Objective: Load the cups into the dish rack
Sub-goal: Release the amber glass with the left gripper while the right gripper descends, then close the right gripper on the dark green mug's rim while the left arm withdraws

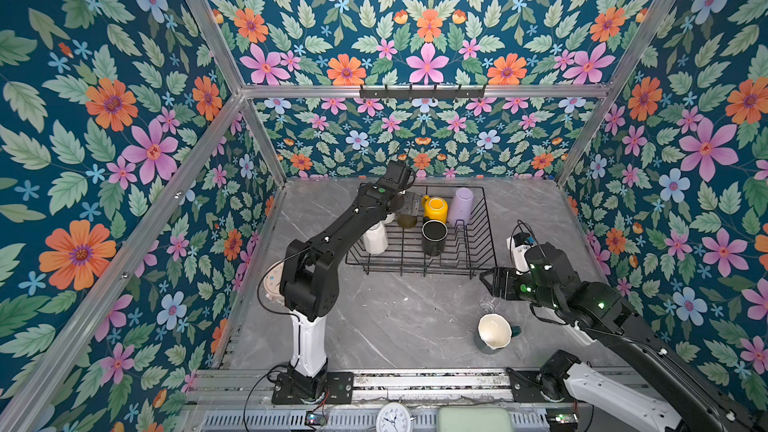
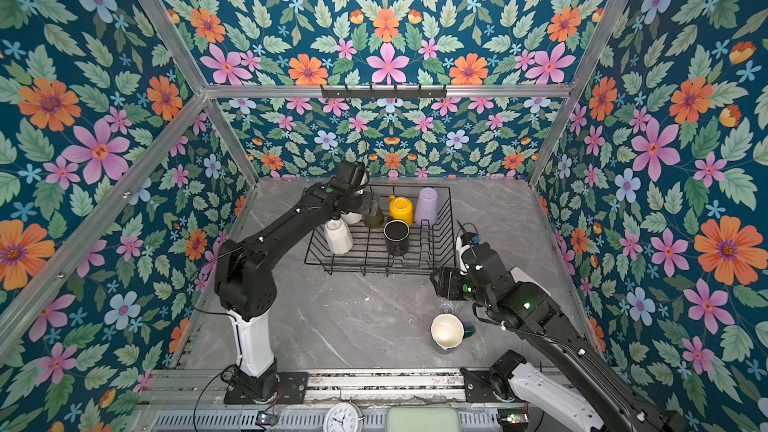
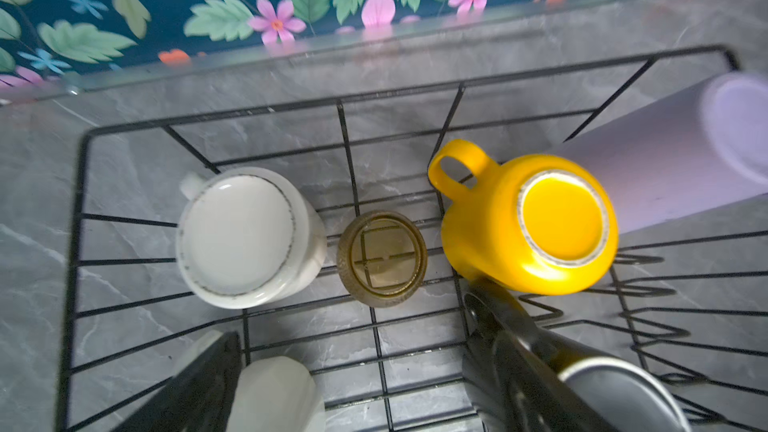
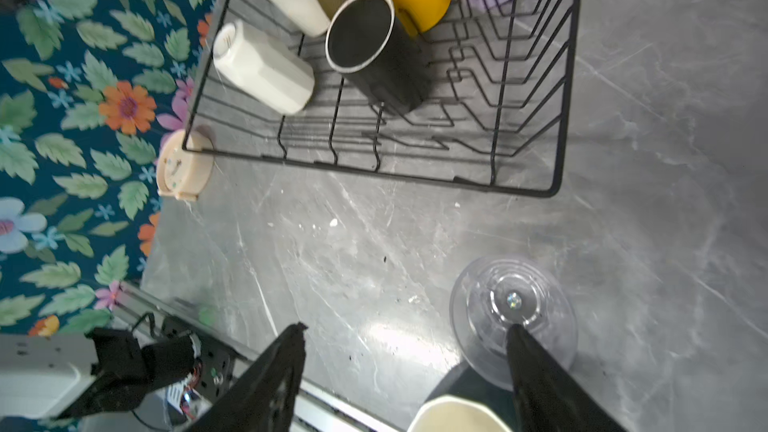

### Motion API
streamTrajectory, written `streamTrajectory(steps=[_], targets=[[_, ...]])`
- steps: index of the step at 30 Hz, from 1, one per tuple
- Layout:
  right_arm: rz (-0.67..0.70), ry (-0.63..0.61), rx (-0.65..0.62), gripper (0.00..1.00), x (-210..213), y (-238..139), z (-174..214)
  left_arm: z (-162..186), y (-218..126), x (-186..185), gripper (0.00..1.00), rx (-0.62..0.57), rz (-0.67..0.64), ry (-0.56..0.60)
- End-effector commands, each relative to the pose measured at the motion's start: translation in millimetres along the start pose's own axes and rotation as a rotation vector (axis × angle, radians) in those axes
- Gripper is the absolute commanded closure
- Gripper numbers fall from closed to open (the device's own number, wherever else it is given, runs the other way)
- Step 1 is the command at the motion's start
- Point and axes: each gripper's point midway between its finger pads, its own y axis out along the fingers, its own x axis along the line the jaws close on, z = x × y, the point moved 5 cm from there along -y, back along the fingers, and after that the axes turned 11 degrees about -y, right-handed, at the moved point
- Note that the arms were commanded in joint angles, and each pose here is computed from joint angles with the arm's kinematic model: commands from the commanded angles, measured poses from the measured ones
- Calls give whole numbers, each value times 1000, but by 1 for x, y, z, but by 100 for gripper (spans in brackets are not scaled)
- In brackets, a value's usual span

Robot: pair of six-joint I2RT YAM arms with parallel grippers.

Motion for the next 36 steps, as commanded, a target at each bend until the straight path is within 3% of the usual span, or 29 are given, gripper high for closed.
streamTrajectory(steps=[1, 11, 25, 36], targets=[[138, -18, 115, 29, -10, 0, 23, -24, -32, 3, 4, -163, 25, -33], [225, -35, 259, 45, 15, 3, 63, -19, -127, 41, 0, -461, 80, -119], [264, 16, 374, 53, 38, 37, 102, 7, -193, 86, 0, -602, 71, -218], [311, 13, 411, 61, 32, 57, 119, 17, -209, 95, 0, -633, 70, -241]])
